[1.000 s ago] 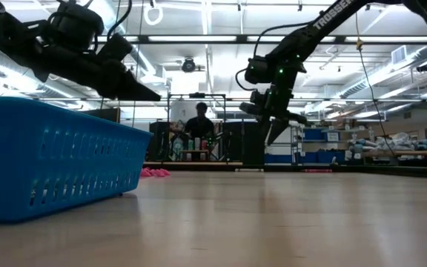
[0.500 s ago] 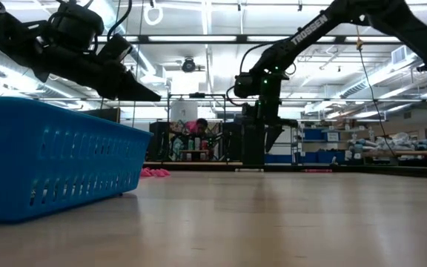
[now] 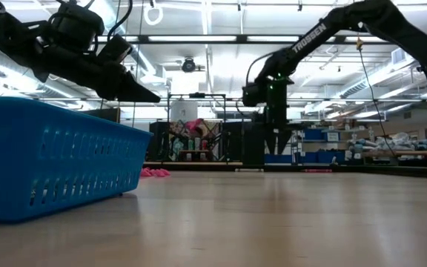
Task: Sort crayons
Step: Put the white crayon into the left blue bin
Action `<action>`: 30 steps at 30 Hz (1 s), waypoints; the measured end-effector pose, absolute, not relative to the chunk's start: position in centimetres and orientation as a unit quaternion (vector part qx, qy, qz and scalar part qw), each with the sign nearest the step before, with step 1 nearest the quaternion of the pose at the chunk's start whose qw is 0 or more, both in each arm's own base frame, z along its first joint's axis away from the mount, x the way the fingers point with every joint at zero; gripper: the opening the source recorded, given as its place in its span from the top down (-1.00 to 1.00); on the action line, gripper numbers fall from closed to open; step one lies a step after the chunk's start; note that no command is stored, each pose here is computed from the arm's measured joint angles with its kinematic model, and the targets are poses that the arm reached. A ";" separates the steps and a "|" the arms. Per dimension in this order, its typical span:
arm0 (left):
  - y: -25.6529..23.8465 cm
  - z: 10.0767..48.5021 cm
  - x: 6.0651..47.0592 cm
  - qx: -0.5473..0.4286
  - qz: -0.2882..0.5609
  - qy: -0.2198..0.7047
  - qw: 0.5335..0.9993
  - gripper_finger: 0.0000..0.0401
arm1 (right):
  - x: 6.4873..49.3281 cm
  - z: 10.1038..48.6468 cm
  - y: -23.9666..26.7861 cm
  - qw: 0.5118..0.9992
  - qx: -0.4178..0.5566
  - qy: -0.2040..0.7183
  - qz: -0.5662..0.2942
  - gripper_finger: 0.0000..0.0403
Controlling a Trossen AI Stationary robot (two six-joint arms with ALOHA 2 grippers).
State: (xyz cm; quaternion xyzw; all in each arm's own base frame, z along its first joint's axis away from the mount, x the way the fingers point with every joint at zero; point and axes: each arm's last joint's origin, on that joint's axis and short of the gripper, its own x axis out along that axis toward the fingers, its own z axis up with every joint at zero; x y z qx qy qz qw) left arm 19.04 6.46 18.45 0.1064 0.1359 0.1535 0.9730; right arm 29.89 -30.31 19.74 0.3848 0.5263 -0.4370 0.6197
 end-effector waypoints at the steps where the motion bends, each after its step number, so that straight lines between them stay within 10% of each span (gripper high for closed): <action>1: 6.5 18.5 19.0 0.106 0.153 0.136 0.973 0.30 | 29.6 19.4 -30.6 0.614 0.389 0.532 -0.434 0.46; 30: 6.5 18.5 19.1 0.107 0.154 0.135 0.973 0.30 | 27.8 19.1 -33.9 0.620 0.491 0.435 -0.430 0.46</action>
